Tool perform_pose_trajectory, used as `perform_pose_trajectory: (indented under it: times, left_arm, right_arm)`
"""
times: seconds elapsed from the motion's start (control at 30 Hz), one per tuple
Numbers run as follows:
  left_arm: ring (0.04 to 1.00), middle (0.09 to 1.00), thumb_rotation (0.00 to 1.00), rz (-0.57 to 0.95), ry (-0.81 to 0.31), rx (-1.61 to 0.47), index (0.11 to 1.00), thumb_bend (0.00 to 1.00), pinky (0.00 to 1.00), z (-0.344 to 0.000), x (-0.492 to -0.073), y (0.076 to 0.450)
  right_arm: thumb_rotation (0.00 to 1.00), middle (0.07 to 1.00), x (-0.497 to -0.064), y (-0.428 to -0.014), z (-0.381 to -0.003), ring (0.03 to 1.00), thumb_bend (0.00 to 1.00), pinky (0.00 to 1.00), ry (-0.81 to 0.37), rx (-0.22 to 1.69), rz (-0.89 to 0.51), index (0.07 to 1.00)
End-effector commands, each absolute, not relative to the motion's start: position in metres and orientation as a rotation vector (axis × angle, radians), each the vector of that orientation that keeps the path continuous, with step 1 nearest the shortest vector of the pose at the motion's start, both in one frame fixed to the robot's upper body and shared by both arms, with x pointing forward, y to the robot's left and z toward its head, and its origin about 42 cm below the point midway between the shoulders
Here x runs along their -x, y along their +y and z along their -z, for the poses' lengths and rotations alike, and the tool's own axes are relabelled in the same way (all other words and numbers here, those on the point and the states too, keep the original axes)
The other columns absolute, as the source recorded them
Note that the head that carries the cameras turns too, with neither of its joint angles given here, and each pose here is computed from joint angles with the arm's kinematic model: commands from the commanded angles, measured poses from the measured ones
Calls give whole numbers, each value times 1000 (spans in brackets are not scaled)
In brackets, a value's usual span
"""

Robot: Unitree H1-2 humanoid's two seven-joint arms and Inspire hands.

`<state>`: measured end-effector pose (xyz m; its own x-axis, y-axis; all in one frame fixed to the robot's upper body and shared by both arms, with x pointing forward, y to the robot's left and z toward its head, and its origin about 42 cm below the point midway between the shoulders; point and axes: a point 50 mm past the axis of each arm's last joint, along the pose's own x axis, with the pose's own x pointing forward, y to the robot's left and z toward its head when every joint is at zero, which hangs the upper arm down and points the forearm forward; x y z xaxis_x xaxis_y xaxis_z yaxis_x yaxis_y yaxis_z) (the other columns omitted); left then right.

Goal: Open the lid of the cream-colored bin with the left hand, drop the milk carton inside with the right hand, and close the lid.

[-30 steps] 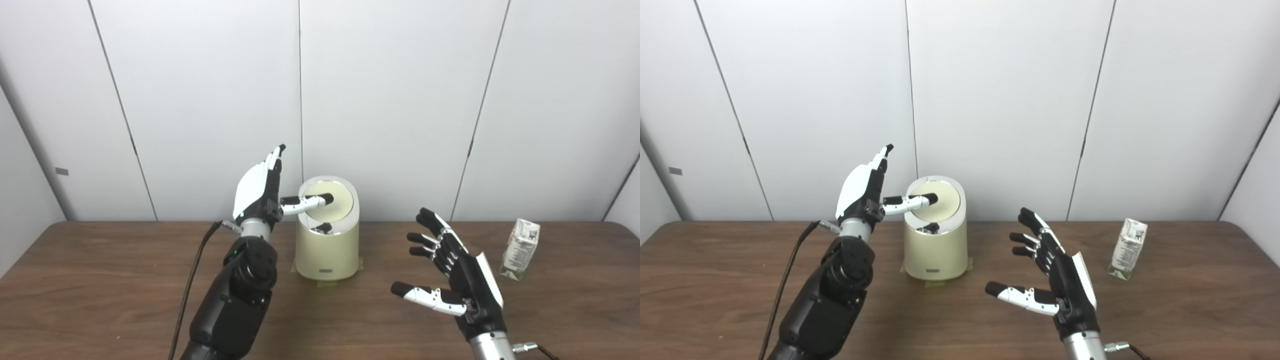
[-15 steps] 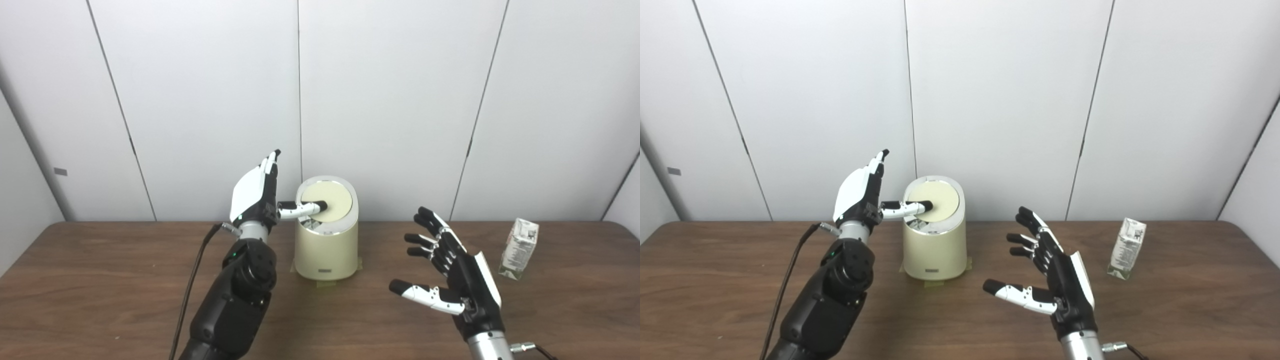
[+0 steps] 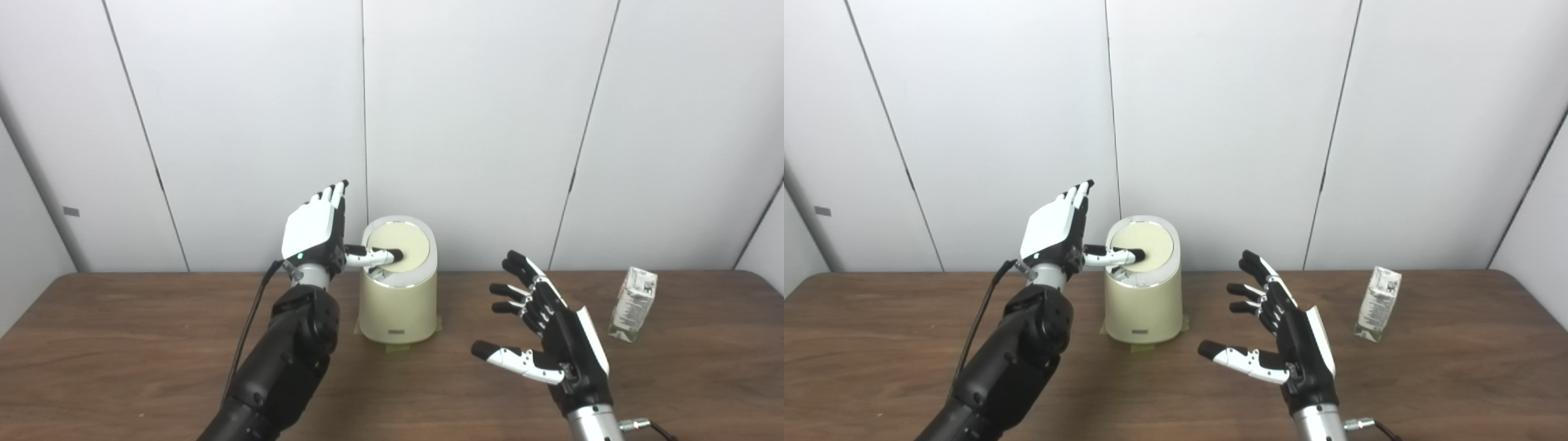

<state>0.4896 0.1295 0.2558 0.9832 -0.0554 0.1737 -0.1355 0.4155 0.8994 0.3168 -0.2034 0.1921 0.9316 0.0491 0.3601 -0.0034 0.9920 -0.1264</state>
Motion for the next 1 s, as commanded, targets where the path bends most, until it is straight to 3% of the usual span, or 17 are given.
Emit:
perform_pose_trajectory:
  times: [0.0,0.1,0.23,0.47,0.83,0.97]
  left_arm:
    - [1000,1000,245,-71,-256,-1195,1000,1000,1000,-281,-494,123]
    - [1000,1000,276,-70,-265,-1287,1000,1000,1000,-279,-494,125]
    - [1000,1000,203,11,-239,-1427,1000,1000,1000,-275,-497,130]
    - [1000,1000,245,107,-192,-1613,1000,1000,1000,-266,-495,138]
    - [1000,1000,235,64,-225,-1376,1000,1000,953,-278,-487,141]
    - [1000,1000,237,58,-272,-1000,1000,1000,920,-277,-480,150]
  right_arm:
    - [256,892,-320,-200,-211,761,781,664,-447,123,-30,881]
    - [258,890,-320,-200,-212,762,780,657,-447,117,-26,879]
    - [265,891,-319,-199,-213,757,782,654,-443,114,-25,878]
    - [266,891,-320,-200,-213,761,778,655,-436,114,-26,880]
    - [292,897,-320,-200,-212,765,776,654,-425,122,-39,880]
    - [282,899,-319,-200,-211,768,776,660,-417,118,-42,880]
